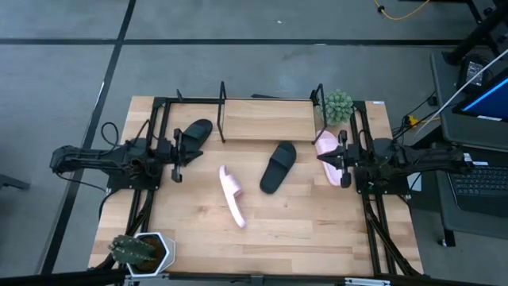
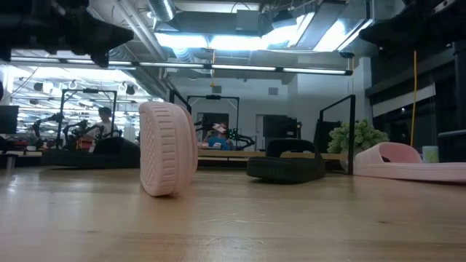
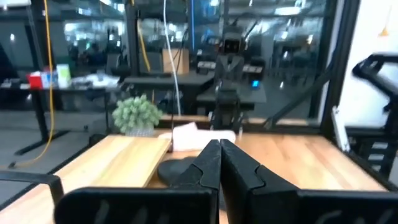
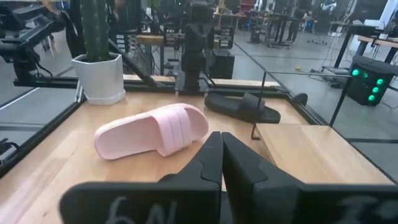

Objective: Pick and place slides into the shelf
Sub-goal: Put the right pink slipper on the shelf

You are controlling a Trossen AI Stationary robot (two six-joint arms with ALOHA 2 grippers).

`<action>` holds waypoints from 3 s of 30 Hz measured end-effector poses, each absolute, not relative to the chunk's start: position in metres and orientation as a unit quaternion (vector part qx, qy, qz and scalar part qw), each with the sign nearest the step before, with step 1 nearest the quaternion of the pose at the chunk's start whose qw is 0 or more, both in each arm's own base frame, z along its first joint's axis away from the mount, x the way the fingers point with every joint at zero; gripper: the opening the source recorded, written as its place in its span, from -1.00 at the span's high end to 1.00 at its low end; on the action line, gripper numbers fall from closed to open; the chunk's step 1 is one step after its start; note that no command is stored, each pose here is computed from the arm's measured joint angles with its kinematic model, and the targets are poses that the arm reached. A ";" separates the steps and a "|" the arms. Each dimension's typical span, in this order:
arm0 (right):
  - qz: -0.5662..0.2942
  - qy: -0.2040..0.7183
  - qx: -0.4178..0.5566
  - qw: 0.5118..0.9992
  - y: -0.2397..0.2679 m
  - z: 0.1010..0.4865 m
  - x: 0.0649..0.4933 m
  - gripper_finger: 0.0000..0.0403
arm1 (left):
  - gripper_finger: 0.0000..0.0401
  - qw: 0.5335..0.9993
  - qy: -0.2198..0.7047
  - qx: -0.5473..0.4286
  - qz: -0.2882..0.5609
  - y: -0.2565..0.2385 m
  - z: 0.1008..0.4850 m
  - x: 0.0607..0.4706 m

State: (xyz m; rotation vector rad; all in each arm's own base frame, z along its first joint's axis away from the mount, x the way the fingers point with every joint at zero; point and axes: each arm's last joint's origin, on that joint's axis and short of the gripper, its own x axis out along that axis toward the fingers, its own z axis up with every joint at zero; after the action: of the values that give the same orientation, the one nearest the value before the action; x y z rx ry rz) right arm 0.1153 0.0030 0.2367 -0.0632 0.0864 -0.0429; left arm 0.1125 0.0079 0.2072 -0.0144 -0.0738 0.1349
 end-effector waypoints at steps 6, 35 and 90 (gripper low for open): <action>-0.020 0.077 -0.033 0.996 0.003 0.230 0.117 0.98 | 1.00 0.996 0.054 0.004 0.073 0.012 0.214 0.129; -0.066 0.206 -0.005 0.976 0.000 0.281 0.109 0.98 | 1.00 0.998 0.037 0.038 0.039 0.013 0.214 0.146; -0.201 0.568 -0.008 0.798 0.006 0.283 0.170 0.90 | 1.00 0.994 0.057 0.080 0.048 0.013 0.210 0.147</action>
State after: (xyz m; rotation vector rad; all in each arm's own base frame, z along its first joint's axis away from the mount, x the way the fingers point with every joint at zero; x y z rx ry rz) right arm 0.1696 0.0059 0.2832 -0.0161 1.2195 -0.4305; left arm 0.1474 0.0134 0.2101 0.1609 0.1142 0.0958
